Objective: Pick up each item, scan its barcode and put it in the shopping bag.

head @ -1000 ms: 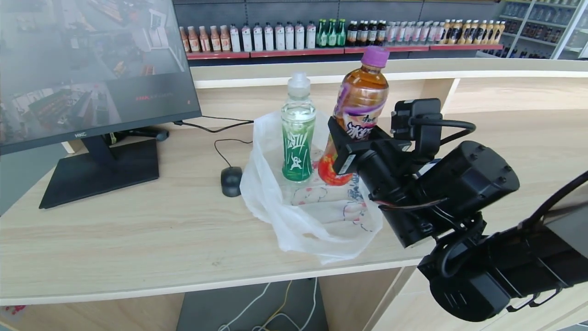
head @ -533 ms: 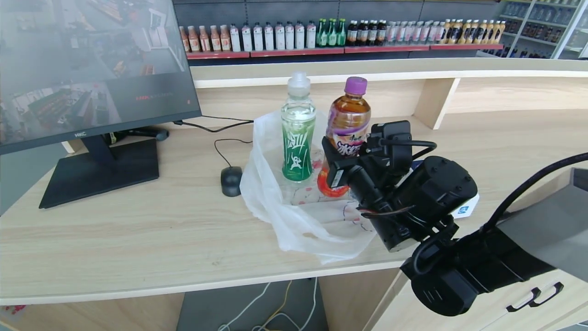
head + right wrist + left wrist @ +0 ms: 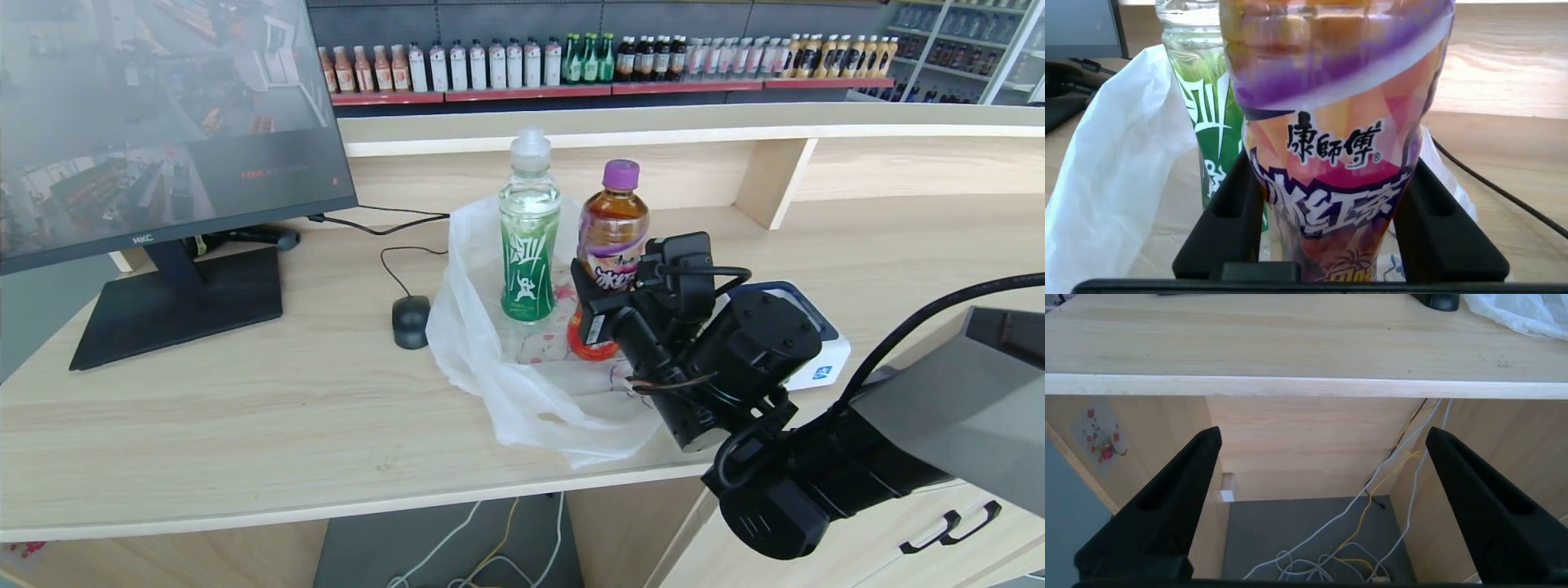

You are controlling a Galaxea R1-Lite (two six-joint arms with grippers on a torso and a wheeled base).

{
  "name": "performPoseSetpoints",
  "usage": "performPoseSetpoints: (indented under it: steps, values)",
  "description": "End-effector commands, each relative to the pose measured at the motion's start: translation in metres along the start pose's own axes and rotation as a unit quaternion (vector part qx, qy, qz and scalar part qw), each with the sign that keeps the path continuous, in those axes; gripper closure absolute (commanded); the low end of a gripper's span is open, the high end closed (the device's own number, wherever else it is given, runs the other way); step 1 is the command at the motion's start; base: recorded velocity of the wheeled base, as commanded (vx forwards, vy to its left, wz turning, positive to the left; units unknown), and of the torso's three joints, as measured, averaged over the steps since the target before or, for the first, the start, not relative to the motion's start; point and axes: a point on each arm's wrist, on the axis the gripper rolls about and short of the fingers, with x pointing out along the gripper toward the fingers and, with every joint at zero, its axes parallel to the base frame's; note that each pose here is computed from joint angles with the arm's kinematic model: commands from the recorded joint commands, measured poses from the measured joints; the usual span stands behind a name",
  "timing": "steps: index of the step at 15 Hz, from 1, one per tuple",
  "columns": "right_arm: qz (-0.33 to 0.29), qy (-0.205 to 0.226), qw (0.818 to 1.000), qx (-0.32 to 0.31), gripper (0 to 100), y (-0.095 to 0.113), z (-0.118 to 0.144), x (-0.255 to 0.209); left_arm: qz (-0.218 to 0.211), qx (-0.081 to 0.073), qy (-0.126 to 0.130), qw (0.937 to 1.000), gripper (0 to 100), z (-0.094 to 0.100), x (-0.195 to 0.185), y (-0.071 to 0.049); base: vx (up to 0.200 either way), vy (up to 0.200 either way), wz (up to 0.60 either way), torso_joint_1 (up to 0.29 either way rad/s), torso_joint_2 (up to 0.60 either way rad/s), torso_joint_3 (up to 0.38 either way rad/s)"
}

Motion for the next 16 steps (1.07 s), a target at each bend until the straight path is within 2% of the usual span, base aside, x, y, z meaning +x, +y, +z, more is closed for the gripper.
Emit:
performPoseSetpoints:
  steps: [1, 16]
  values:
    - [0.002, 0.005, 1.0, -0.001, 100, 0.001, -0.004, 0.0, 0.0, 0.0, 0.0, 1.0, 0, 0.0, 0.0, 0.0, 0.0, 0.0, 0.0, 0.0, 0.0, 0.0]
    - [0.017, 0.023, 1.0, 0.003, 100, 0.014, -0.019, -0.003, 0.0, 0.0, 0.0, 1.0, 0, 0.0, 0.0, 0.0, 0.0, 0.0, 0.0, 0.0, 0.0, 0.0]
